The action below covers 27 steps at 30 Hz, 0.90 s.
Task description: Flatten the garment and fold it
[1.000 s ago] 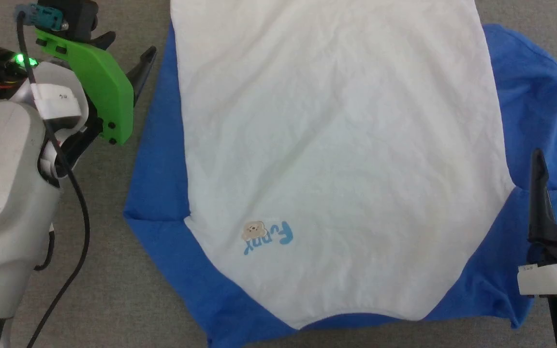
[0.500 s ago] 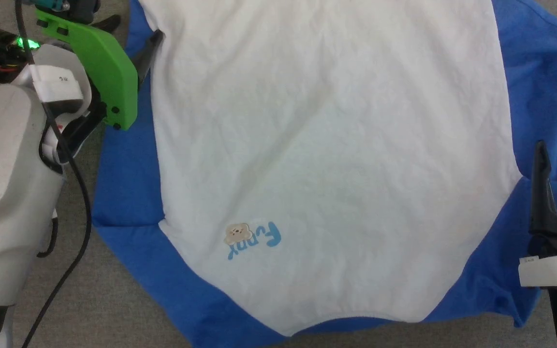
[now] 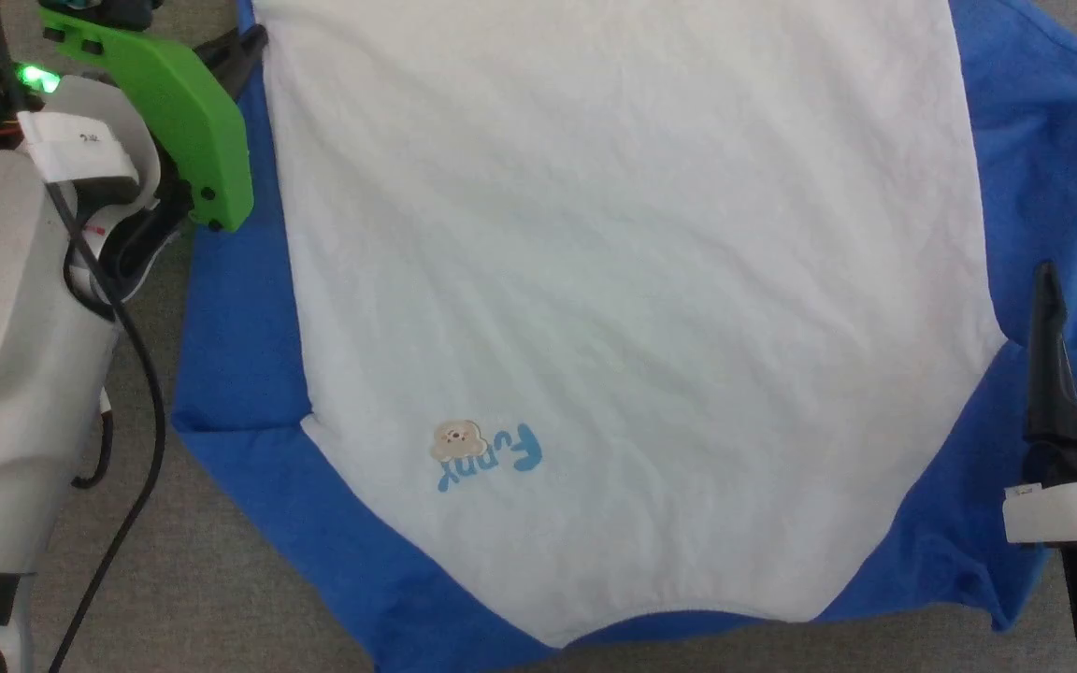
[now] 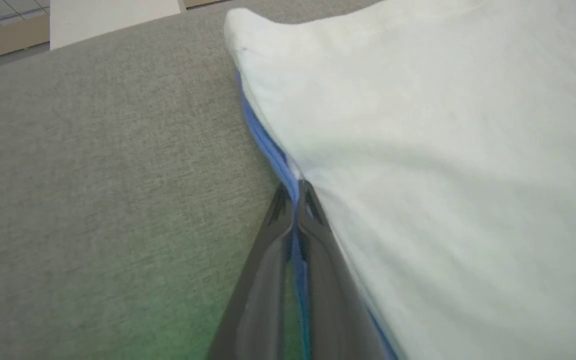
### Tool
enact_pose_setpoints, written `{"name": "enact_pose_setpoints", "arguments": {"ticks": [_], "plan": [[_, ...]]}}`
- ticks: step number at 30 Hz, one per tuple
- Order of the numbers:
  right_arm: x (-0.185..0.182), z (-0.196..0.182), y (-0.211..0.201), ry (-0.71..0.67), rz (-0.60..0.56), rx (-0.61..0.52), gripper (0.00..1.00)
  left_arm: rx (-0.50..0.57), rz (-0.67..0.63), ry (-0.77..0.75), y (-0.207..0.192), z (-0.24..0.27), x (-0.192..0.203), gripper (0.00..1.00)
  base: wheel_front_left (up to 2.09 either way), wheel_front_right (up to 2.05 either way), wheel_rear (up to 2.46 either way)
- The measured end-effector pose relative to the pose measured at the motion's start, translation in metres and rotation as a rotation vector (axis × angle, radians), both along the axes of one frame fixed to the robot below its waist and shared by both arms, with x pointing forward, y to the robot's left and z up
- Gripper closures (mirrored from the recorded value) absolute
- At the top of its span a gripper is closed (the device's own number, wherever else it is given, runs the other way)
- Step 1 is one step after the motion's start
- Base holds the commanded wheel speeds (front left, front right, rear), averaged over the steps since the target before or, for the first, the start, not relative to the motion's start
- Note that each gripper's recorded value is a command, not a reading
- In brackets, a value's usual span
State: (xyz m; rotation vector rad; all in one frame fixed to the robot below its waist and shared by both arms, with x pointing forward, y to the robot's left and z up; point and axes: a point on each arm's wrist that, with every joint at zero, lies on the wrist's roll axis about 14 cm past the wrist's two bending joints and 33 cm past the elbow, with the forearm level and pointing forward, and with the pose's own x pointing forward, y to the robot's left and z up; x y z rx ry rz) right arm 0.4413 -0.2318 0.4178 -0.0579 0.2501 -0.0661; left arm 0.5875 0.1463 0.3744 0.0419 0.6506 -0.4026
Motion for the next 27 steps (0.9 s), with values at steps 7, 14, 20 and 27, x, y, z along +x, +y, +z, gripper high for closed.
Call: {"name": "enact_pose_setpoints", "arguments": {"ticks": [7,14,20,27], "plan": [[0.000,0.011,0.000,-0.027,-0.002,0.002,0.00,-0.038,0.067,-0.038,0.012,0.021,0.002,1.00,0.00,0.00,0.00],[-0.001,0.023,0.004,-0.056,0.008,0.010,0.00,-0.059,0.147,-0.058,0.029,0.030,-0.010,1.00,0.00,0.00,0.00],[-0.002,0.028,0.008,-0.063,0.020,0.017,0.00,-0.095,0.210,-0.080,0.043,0.032,-0.026,1.00,0.00,0.00,0.00],[-0.002,0.031,0.015,-0.065,0.038,0.024,0.00,-0.142,0.272,-0.134,0.054,0.038,-0.035,1.00,0.00,0.00,0.00]]}}
